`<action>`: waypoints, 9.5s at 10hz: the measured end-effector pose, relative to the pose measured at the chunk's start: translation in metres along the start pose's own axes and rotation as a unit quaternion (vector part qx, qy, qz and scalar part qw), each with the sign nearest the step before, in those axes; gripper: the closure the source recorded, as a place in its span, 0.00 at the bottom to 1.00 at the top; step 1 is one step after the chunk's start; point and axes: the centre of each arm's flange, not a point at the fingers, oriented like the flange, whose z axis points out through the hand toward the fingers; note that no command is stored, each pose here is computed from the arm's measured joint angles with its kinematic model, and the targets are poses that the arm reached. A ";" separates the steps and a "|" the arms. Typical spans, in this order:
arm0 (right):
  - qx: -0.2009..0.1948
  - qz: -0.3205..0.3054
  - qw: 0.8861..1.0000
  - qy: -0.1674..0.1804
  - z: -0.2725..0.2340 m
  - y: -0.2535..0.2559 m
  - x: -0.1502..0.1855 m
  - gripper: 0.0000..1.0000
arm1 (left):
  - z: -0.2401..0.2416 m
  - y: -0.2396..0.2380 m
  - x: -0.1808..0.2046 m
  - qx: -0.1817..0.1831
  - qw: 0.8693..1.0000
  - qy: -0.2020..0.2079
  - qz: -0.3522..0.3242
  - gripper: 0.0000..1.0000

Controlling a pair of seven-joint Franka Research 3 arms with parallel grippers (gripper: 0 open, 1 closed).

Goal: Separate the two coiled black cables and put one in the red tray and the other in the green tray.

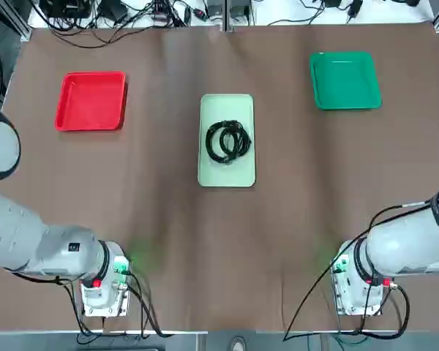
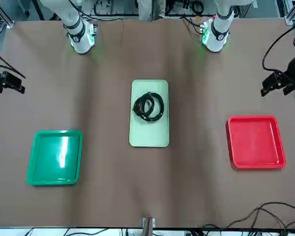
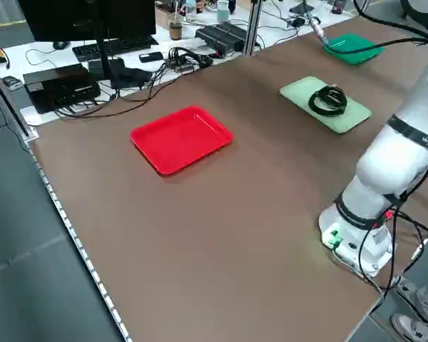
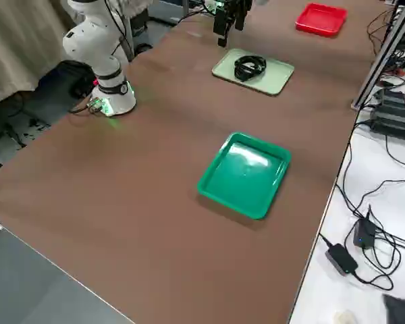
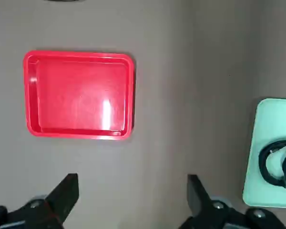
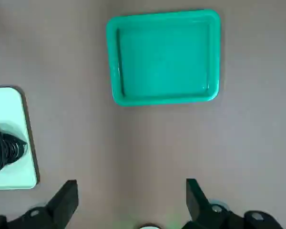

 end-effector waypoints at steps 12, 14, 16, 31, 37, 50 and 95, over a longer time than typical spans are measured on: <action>0.089 -0.013 0.995 -0.040 0.059 -0.023 0.030 0.00 | 0.060 0.132 -0.012 -0.006 0.992 -0.057 0.114 0.06; 0.124 -0.007 0.991 -0.059 0.082 -0.021 0.043 0.00 | 0.121 0.189 -0.010 -0.020 0.986 -0.058 0.157 0.04; 0.178 -0.017 0.980 -0.083 0.105 -0.031 0.053 0.00 | 0.196 0.244 -0.017 -0.039 0.978 -0.083 0.190 0.00; 0.446 -0.127 0.852 -0.244 0.261 -0.055 0.011 0.01 | 0.463 0.413 -0.106 -0.020 0.955 -0.083 0.284 0.05; 0.495 -0.137 0.826 -0.234 0.258 -0.101 0.011 0.01 | 0.458 0.414 -0.101 -0.020 0.955 -0.076 0.285 0.80; 0.525 -0.193 0.807 -0.191 0.301 -0.123 0.022 0.01 | 0.347 0.402 -0.075 -0.071 0.942 -0.058 0.324 0.82; 0.469 -0.088 0.864 -0.164 0.288 -0.019 0.078 0.86 | 0.195 0.357 -0.027 -0.138 0.966 -0.064 0.209 0.82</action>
